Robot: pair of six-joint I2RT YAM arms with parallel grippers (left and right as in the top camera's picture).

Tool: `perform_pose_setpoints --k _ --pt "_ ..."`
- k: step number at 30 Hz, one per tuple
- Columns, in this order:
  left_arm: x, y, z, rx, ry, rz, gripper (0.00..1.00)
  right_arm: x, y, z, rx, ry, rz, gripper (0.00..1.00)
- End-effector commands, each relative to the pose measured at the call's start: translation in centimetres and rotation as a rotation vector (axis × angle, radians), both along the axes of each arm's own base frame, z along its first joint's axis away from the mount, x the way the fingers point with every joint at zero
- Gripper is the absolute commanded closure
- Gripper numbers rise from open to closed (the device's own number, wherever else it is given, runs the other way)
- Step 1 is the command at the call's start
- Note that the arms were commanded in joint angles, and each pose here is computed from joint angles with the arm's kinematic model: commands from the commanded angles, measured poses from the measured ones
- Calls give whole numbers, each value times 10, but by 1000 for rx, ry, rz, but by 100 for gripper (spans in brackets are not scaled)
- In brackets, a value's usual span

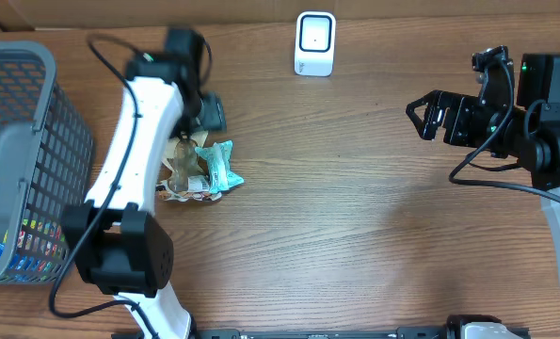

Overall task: Scan the item barcode
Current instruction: 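Place the mint-green wrapper on the table beside the bread bag, then reach the left gripper into the basket and grasp a blue cookie pack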

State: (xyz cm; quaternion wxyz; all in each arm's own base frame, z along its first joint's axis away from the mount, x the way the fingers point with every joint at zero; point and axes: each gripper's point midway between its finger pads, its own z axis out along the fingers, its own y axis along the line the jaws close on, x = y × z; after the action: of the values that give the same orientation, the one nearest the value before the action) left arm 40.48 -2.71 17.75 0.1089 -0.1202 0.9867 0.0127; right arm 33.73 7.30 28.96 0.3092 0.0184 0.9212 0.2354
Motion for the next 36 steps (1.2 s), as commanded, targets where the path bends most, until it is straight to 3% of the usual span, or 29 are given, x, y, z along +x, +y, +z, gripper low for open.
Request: perform_pose_setpoints --k 1,4,8,16,20,23,29,36 --pt "13 20 87 -5 -186 34 25 2 2 11 4 -31 8 0" --pt "1 50 144 12 -291 105 20 2 2 11 4 -31 8 0" --pt "-28 105 197 45 -408 205 22 2 2 11 5 -31 8 0" --pt "-113 203 229 49 -499 536 26 1 2 10 5 -24 8 0" --pt "-164 252 203 104 -391 767 27 1 2 9 5 -22 8 0" --pt "-186 284 169 73 -300 935 29 0 2 8 5 -17 8 0" --pt "-183 344 92 54 -247 1061 29 1 2 7 5 -17 8 0" --pt "-181 351 1 -3 -103 1077 30 2 2 9 5 -27 8 0"
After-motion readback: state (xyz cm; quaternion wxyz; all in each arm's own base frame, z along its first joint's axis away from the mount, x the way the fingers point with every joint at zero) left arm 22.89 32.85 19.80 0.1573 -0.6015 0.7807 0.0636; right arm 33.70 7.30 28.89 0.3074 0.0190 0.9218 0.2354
